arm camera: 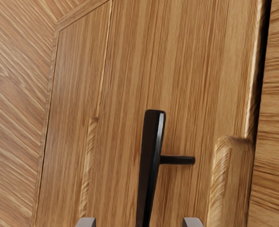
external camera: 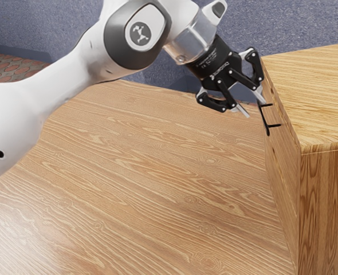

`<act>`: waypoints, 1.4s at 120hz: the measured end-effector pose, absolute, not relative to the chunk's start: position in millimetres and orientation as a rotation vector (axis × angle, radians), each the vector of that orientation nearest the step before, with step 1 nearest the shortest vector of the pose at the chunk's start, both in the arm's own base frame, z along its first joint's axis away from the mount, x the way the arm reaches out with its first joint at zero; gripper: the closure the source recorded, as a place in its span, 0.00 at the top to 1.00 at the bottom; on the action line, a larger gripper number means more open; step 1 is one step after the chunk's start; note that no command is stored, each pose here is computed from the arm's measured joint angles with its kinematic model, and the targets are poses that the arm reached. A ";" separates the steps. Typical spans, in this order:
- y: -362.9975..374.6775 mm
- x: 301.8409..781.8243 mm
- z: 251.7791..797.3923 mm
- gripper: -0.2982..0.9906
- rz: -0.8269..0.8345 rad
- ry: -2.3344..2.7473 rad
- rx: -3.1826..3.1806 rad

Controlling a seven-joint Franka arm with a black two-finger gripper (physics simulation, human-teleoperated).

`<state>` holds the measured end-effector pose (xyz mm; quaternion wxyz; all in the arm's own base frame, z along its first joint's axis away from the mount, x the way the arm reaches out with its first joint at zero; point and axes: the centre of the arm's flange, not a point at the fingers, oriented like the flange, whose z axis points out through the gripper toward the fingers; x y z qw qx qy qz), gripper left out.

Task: Pull the drawer handle with one arm to open the drawer

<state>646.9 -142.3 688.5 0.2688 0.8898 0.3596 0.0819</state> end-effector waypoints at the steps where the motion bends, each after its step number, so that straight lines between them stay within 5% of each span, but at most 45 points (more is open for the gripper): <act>1: -142.4 647.2 688.1 0.37 0.221 0.969 2.399; 168: -147.7 645.5 668.2 0.23 0.203 0.928 2.448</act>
